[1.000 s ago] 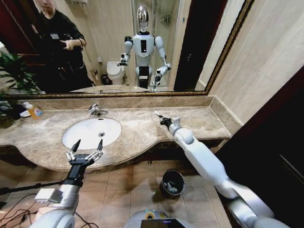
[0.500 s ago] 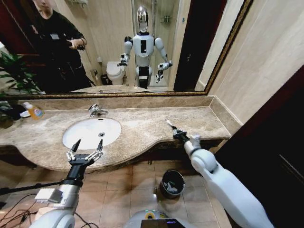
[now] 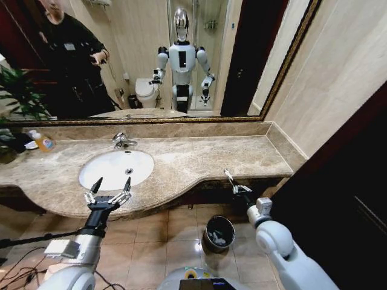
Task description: Pick up the trash from the sink and place it in the trash bin.
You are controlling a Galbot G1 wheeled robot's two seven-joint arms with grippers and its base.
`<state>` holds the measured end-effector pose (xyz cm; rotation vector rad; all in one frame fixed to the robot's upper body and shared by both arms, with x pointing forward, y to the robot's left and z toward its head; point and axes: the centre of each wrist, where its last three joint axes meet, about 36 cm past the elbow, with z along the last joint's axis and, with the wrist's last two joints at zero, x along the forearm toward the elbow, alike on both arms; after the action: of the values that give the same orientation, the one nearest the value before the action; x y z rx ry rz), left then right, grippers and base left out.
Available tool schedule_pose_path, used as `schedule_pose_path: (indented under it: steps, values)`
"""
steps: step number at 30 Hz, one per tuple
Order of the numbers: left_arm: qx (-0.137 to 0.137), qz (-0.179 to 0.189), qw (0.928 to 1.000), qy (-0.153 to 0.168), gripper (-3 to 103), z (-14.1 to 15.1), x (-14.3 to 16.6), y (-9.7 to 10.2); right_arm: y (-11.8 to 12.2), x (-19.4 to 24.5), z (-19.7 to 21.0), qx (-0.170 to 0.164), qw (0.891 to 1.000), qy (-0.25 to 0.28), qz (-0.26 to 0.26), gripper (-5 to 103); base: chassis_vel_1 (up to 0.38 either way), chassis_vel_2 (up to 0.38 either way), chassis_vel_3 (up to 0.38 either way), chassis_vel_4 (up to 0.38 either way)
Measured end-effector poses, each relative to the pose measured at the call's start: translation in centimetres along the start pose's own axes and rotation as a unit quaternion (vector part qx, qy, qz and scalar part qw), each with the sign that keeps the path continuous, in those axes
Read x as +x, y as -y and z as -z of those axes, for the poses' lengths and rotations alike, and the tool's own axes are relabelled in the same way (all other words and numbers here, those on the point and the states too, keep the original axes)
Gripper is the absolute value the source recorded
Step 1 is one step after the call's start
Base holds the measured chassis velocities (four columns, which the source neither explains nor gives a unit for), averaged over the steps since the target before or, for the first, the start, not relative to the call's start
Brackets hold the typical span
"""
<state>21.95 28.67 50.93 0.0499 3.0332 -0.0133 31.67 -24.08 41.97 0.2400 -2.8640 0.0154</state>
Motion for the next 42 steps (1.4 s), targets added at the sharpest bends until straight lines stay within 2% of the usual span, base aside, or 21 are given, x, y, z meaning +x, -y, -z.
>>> schedule_pose_path:
  steps: [7,14,20,23,32,42]
  values:
    - [0.000,0.000,1.0000,0.000,100,0.0,0.0,0.0,-0.5,1.4,-4.1,0.015,1.000,-0.016,-0.018,0,0.000,0.000,0.000,0.000]
    - [0.000,0.000,1.0000,0.000,100,0.0,0.0,0.0,-1.5,2.2,-5.9,0.008,0.999,-0.026,-0.021,0,0.000,0.000,0.000,0.000]
    - [0.000,0.000,1.0000,0.000,100,0.0,0.0,0.0,-2.2,3.0,-9.6,0.008,0.999,-0.048,-0.025,0,0.000,0.000,0.000,0.000]
    - [0.000,0.000,1.0000,0.000,100,0.0,0.0,0.0,-1.9,3.6,-12.7,0.006,0.997,-0.068,-0.032,0,0.000,0.000,0.000,0.000]
    - [0.000,0.000,1.0000,0.000,100,0.0,0.0,0.0,-0.3,3.5,-18.4,-0.013,0.992,-0.112,-0.049,0,0.000,0.000,0.000,0.000]
    - [0.000,0.000,1.0000,0.000,100,0.0,0.0,0.0,0.1,1.0,-22.1,-0.034,0.987,-0.138,-0.070,0,0.000,0.000,0.000,0.000]
